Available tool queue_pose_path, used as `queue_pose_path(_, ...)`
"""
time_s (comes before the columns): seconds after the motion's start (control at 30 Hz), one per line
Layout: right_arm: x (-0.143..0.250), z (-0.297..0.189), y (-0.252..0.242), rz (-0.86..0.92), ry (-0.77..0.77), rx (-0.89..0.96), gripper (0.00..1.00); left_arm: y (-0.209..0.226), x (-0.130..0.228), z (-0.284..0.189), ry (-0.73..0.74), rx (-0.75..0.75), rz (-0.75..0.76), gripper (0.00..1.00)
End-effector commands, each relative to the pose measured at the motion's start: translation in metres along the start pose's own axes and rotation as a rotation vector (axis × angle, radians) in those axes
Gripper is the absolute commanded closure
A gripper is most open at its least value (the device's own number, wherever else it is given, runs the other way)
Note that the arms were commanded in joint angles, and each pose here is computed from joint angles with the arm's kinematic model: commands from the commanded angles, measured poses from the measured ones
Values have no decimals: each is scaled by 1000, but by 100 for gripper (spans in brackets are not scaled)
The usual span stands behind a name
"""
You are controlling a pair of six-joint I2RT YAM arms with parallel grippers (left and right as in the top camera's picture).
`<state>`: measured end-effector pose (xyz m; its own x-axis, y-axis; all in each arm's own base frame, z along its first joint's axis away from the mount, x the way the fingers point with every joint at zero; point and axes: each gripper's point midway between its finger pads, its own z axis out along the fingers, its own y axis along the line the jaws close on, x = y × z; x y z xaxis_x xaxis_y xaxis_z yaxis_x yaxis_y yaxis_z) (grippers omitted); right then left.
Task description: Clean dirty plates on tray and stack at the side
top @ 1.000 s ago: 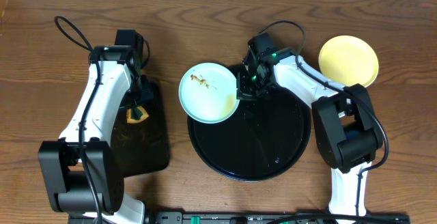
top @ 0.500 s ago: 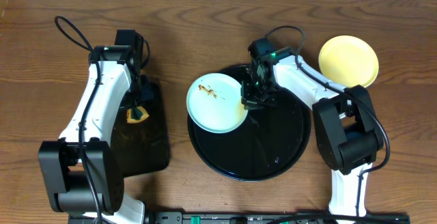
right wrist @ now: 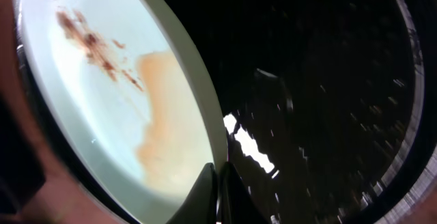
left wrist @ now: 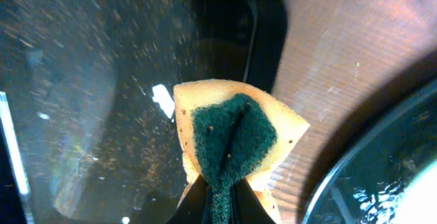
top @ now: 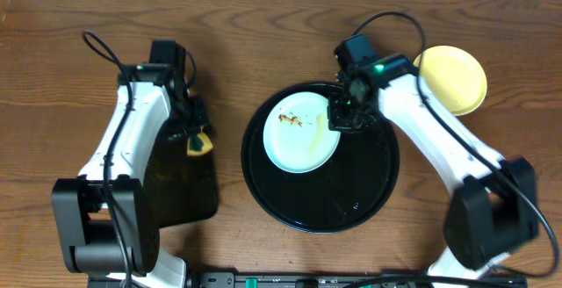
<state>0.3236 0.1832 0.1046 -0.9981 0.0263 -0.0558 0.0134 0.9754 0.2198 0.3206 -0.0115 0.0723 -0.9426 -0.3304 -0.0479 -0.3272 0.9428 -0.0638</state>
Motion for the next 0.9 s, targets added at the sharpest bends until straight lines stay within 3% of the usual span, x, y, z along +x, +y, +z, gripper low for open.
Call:
queue_pose_path(0.0, 3, -3, -7, -8, 3, 34, 98, 6, 26, 29, 75, 1, 1, 93)
queue_pose_path(0.13, 4, -3, -9, -16, 7, 43, 99, 9, 44, 52, 110, 16, -28, 93)
queue_pose_path(0.37, 7, -1, -10, -14, 19, 48, 99, 12, 43, 59, 90, 2, -42, 93)
queue_pose_path(0.4, 9, 1, -11, -7, 27, 52, 97, 13, 43, 59, 88, -3, -41, 93)
queue_pose_path(0.43, 12, 5, -14, 3, 40, 59, 74, 15, 43, 59, 86, -11, -41, 92)
queue_pose_path(0.47, 16, 11, -16, 6, 53, 64, 62, 15, 43, 59, 86, -12, -40, 92)
queue_pose_path(0.6, 35, 43, -24, 24, 104, 42, 63, 15, 43, 59, 85, -11, -40, 93)
queue_pose_path(0.7, 46, 59, -31, 58, 127, 43, 57, 15, 43, 59, 86, -11, -40, 93)
queue_pose_path(0.87, 56, 77, -38, 84, 131, 39, 56, 15, 43, 59, 87, -10, -40, 93)
